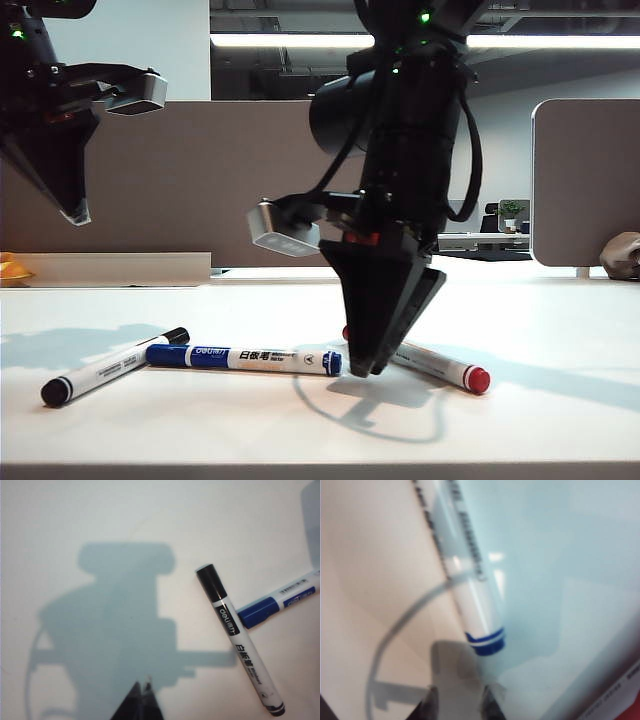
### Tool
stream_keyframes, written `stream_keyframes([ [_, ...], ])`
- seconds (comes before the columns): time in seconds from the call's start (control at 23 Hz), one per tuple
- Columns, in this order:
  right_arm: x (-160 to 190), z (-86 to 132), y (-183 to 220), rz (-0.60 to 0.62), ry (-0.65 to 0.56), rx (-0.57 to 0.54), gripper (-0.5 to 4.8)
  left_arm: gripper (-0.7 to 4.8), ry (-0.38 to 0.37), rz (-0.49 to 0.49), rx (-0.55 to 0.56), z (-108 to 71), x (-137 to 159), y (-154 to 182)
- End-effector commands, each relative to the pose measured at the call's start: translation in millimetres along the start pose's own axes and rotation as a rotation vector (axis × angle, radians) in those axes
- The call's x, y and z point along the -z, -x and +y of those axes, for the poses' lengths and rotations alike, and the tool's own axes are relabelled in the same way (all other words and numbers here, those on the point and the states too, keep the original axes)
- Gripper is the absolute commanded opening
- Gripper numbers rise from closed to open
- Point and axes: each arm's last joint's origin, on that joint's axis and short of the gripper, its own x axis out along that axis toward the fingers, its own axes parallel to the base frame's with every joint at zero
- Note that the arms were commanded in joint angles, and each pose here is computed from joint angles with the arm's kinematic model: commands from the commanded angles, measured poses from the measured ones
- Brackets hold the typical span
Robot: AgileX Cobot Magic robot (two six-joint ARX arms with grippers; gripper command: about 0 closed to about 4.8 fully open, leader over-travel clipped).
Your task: Pick up the markers one by one and line them up horizontally in a straight line on the table.
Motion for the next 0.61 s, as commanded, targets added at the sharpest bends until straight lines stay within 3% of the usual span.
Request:
stream_keyframes([
  [0.04, -3.6, 3.3, 10.8, -0.019, 0.014, 0.048, 1.27, 0.10, -0.004, -0.013, -0.006, 0.7, -1.0, 1.6],
  [0.13, -8.8, 2.6, 24.9, -0.035, 0.023, 0.154, 1.72, -0.06, -0.005, -0.019, -0.008, 1.0, -1.6, 1.6],
  [0.22, -13.4, 0.0, 38.2, -0.068, 0.019, 0.178, 1.72, -0.06, -0.005, -0.022, -0.010, 1.1, -1.9, 1.6],
  [0.61, -17.7, -3.1, 39.8, -0.089, 0.015, 0.187, 1.72, -0.06, -0.004, -0.016, -0.002, 0.6, -1.2, 1.6],
])
